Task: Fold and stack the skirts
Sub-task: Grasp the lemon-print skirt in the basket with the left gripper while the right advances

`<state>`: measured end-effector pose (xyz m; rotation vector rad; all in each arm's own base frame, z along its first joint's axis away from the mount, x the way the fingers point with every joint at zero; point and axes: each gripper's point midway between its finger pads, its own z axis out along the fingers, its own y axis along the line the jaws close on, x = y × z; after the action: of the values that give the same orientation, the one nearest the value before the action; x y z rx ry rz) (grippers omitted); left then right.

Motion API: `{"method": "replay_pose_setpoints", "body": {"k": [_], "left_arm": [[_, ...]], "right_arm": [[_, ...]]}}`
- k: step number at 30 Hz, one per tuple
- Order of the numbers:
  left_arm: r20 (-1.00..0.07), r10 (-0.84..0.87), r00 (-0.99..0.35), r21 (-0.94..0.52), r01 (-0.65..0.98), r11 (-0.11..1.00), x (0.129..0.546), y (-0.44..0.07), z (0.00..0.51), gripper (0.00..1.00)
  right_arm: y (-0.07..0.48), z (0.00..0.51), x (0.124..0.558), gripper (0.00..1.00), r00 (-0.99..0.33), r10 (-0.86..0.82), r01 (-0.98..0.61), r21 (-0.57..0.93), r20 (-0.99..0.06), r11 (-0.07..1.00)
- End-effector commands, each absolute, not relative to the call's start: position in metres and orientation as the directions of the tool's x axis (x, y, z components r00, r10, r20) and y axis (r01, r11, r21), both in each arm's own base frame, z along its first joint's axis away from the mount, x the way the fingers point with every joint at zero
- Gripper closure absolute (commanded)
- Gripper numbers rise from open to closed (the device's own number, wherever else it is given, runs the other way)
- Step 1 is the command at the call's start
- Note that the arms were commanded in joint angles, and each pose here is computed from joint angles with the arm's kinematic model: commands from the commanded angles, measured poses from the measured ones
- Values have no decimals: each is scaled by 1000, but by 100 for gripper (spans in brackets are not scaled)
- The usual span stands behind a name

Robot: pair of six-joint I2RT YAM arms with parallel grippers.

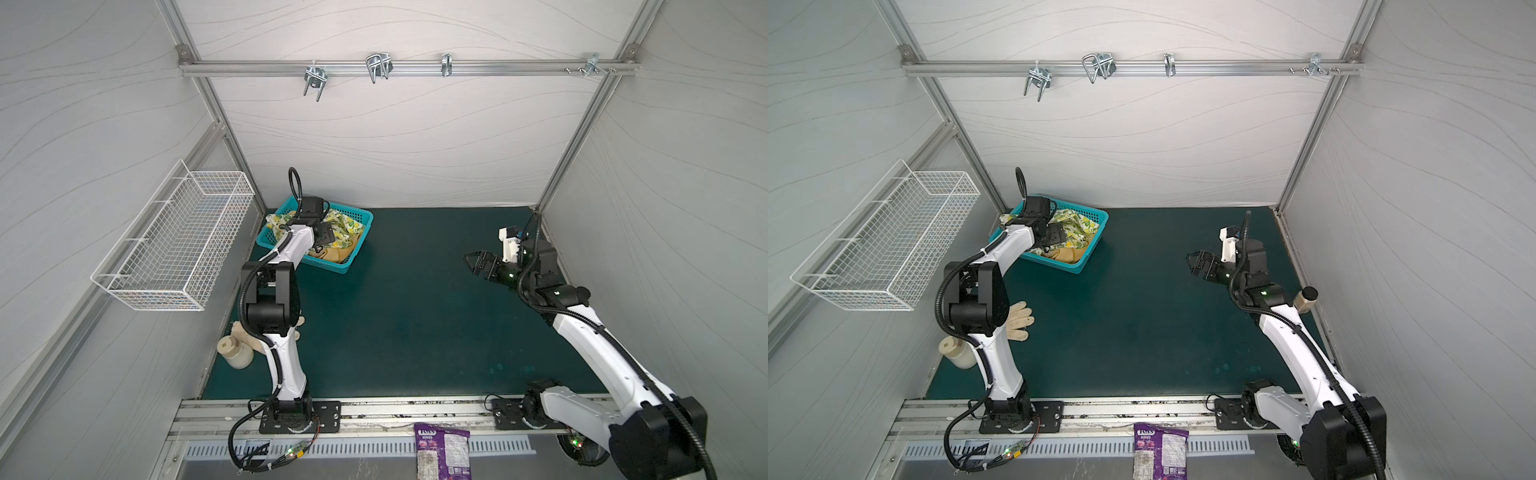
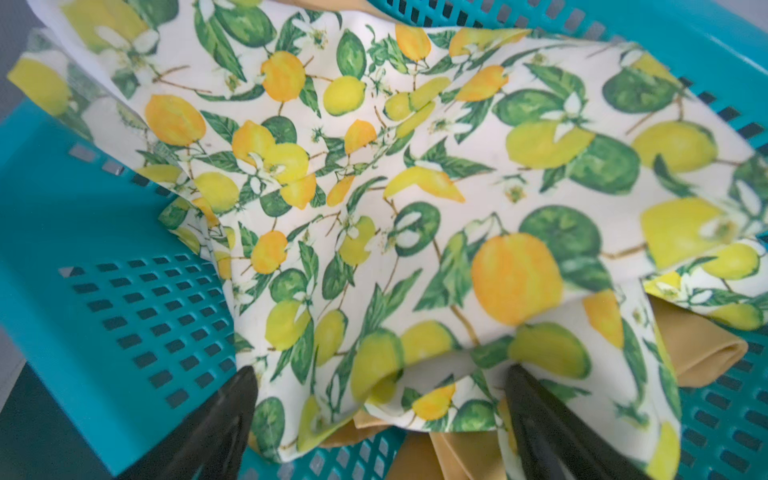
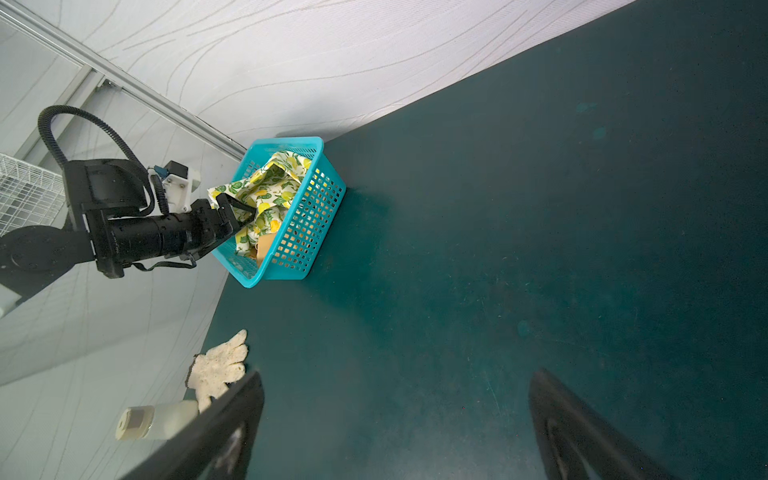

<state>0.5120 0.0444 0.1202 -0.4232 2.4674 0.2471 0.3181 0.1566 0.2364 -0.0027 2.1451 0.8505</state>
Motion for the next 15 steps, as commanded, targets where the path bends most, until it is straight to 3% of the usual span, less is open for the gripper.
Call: {"method": "replay_pose_setpoints", "body": {"k": [1, 10, 15], "left_arm": [[-666, -244, -704, 56, -374, 926, 537, 52, 140, 6], [-642, -246, -726, 57, -365, 929, 549, 52, 124, 25], [-637, -256, -727, 44, -366, 930, 552, 54, 122, 45]], "right_arm": [[163, 239, 314, 1, -672, 270, -298, 585, -689, 754], [167, 236, 309, 1, -679, 258, -303, 583, -687, 754], [168, 230, 307, 1, -686, 257, -298, 586, -680, 753]]}}
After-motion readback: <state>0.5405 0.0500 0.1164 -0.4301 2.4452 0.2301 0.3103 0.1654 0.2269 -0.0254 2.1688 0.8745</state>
